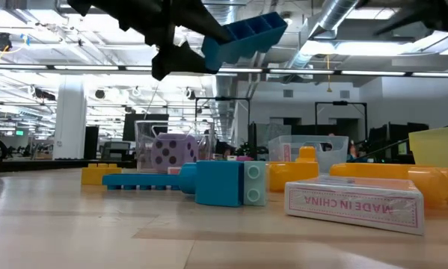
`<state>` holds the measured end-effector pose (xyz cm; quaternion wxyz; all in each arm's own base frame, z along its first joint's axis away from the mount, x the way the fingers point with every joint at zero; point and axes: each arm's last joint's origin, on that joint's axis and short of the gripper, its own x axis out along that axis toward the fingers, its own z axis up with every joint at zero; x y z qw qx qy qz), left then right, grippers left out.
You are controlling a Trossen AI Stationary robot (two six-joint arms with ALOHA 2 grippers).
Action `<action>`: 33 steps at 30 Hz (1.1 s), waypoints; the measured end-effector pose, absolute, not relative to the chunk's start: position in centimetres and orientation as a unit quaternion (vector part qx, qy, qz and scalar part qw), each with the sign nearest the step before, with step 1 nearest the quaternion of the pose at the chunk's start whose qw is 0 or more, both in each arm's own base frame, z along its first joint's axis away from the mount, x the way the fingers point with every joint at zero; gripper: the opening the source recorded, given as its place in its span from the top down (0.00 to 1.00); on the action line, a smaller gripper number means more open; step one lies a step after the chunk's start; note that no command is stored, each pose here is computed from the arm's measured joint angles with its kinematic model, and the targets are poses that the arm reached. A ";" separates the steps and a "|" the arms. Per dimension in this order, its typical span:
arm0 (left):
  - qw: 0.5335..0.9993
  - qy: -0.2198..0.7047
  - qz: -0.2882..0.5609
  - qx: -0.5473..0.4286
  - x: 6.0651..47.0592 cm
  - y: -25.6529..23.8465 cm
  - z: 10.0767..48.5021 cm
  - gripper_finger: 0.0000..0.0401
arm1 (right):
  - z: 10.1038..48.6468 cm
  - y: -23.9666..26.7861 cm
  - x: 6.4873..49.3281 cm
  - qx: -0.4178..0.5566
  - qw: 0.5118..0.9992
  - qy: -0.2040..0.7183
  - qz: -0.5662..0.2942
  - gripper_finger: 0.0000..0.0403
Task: Pick & Place Toys
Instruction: Put the top blue game piece into the bin
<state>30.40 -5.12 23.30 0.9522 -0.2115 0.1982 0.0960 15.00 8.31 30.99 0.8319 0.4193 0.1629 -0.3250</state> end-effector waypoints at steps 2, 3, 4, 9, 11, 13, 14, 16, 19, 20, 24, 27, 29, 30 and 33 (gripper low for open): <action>0.958 0.198 0.105 -0.180 30.4 -5.0 23.3 0.34 | 31.3 8.4 15.5 0.452 0.822 0.143 -0.316 0.42; 0.962 0.194 0.109 -0.160 30.4 -5.0 23.3 0.34 | 31.5 8.5 15.7 0.465 0.818 0.135 -0.310 0.42; 0.965 0.191 0.113 -0.142 30.5 -4.9 23.5 0.34 | 31.7 8.5 15.9 0.477 0.815 0.127 -0.303 0.42; 0.975 0.183 0.112 -0.059 31.0 -4.9 25.1 0.34 | 32.7 8.4 17.3 0.500 0.817 0.100 -0.267 0.42; 0.976 0.183 0.112 -0.032 31.2 -4.9 25.5 0.34 | 33.0 8.0 17.8 0.501 0.820 0.095 -0.260 0.42; 0.976 0.184 0.114 -0.013 31.3 -4.8 26.0 0.34 | 33.2 7.5 18.3 0.501 0.822 0.095 -0.254 0.42; 0.976 0.184 0.114 -0.009 31.4 -4.9 26.3 0.33 | 33.3 7.3 18.5 0.501 0.823 0.096 -0.251 0.42; 0.976 0.186 0.113 -0.004 31.5 -4.9 26.7 0.33 | 33.5 6.7 18.9 0.502 0.825 0.098 -0.241 0.41; 0.976 0.185 0.112 0.003 31.6 -4.9 27.0 0.34 | 33.8 5.9 19.7 0.503 0.829 0.102 -0.222 0.37; 0.977 0.184 0.112 0.003 31.6 -4.9 27.1 0.34 | 33.9 5.6 19.8 0.503 0.831 0.106 -0.215 0.36; 0.976 0.185 0.112 0.003 31.6 -4.9 27.1 0.33 | 33.9 4.5 20.9 0.497 0.837 0.111 -0.203 0.30; 0.976 0.185 0.111 0.004 31.6 -4.9 27.1 0.33 | 33.8 3.8 21.8 0.498 0.838 0.118 -0.190 0.26; 0.976 0.185 0.111 0.004 31.6 -4.9 27.1 0.34 | 33.5 3.5 22.5 0.498 0.838 0.129 -0.184 0.25; 0.976 0.185 0.111 0.004 31.6 -4.9 27.1 0.34 | 33.1 3.3 22.9 0.495 0.838 0.138 -0.183 0.25; 0.974 0.195 0.112 0.007 31.5 -4.9 26.8 0.33 | 32.8 3.1 24.4 0.501 0.839 0.139 -0.158 0.24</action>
